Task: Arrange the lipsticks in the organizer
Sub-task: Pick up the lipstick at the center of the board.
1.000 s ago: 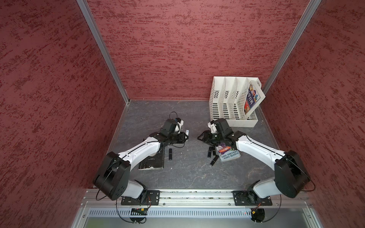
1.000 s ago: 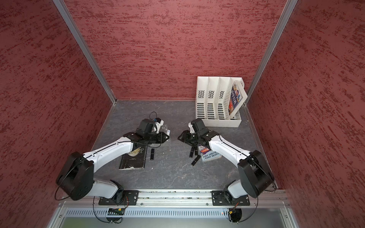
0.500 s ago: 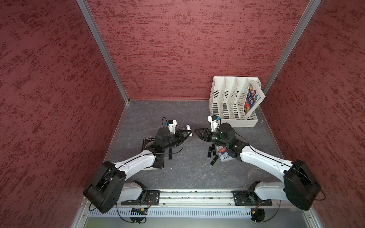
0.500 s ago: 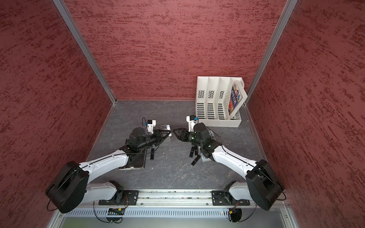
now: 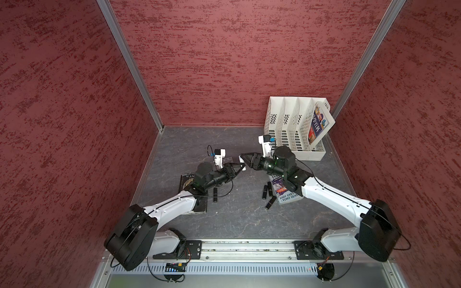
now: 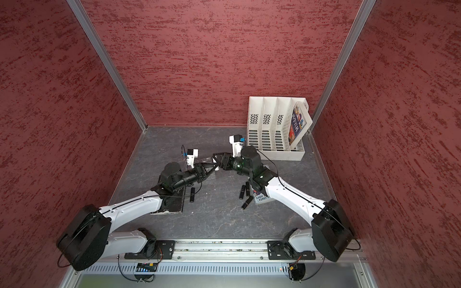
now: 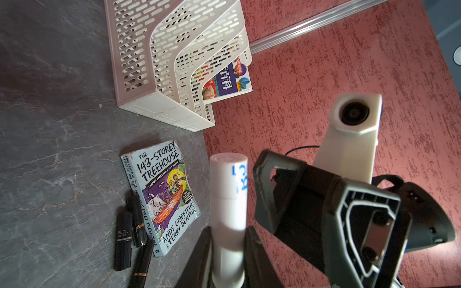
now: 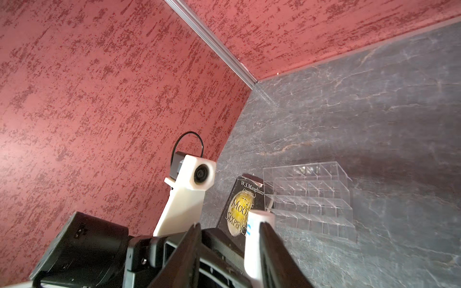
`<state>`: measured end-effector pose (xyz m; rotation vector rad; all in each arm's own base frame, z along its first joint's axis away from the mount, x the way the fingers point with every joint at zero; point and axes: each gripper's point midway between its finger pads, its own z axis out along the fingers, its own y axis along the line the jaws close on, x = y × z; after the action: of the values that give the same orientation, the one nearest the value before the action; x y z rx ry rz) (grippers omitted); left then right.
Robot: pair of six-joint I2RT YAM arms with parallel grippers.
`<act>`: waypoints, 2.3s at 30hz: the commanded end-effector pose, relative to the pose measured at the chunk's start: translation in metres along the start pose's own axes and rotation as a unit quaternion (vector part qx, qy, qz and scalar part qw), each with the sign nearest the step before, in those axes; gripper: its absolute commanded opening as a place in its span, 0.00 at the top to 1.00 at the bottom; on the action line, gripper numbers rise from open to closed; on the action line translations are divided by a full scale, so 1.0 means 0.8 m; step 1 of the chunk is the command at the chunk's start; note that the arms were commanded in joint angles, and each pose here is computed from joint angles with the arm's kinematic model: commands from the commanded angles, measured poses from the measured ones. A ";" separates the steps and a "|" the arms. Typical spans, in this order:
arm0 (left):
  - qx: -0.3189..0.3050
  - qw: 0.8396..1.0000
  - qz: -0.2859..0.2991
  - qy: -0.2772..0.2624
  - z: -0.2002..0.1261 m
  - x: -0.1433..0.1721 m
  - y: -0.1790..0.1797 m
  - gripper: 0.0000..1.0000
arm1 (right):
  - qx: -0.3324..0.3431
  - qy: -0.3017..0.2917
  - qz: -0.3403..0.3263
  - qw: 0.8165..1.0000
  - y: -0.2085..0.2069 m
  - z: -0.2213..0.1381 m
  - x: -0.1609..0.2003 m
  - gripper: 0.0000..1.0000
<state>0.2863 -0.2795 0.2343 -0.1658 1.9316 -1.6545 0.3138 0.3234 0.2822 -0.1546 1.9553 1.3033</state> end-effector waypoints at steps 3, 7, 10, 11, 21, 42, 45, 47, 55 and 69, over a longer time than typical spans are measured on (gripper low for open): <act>0.022 0.996 0.084 0.009 -0.010 0.009 -0.025 0.83 | 0.009 0.042 -0.007 0.999 0.003 -0.001 0.014 0.64; 0.018 0.995 0.103 0.003 -0.016 0.007 -0.027 0.84 | 0.040 0.060 -0.008 0.997 -0.011 -0.003 0.022 0.64; 0.014 0.994 0.112 0.006 -0.016 0.009 -0.026 0.84 | 0.034 0.069 -0.006 0.997 -0.008 -0.002 0.026 0.65; 0.013 0.993 0.113 0.008 -0.016 0.010 -0.025 0.84 | 0.027 0.074 -0.005 0.997 -0.004 -0.001 0.027 0.65; 0.006 0.990 0.139 0.014 -0.017 0.010 -0.029 0.82 | -0.018 0.104 0.006 0.994 0.012 0.009 0.039 0.77; -0.117 0.977 -0.046 0.170 -0.110 -0.007 0.003 0.33 | 0.071 0.092 -0.516 0.849 0.028 0.033 0.134 0.84; -0.116 0.974 -0.062 0.185 -0.115 0.008 0.012 0.38 | 0.066 0.091 -0.543 0.832 0.040 0.036 0.142 0.84; -0.117 0.972 -0.067 0.191 -0.118 0.015 0.017 0.42 | 0.065 0.097 -0.554 0.825 0.040 0.039 0.149 0.84; -0.125 0.970 -0.050 0.204 -0.126 0.030 0.024 0.44 | 0.063 0.115 -0.567 0.813 0.034 0.040 0.161 0.84; -0.142 0.963 -0.020 0.230 -0.114 0.038 0.031 0.63 | 0.051 0.113 -0.580 0.805 0.044 0.040 0.163 0.84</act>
<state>0.2244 -0.2033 0.2054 0.0132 2.5144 -1.5438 0.2255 0.3964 0.1991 -1.2969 1.6278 0.3232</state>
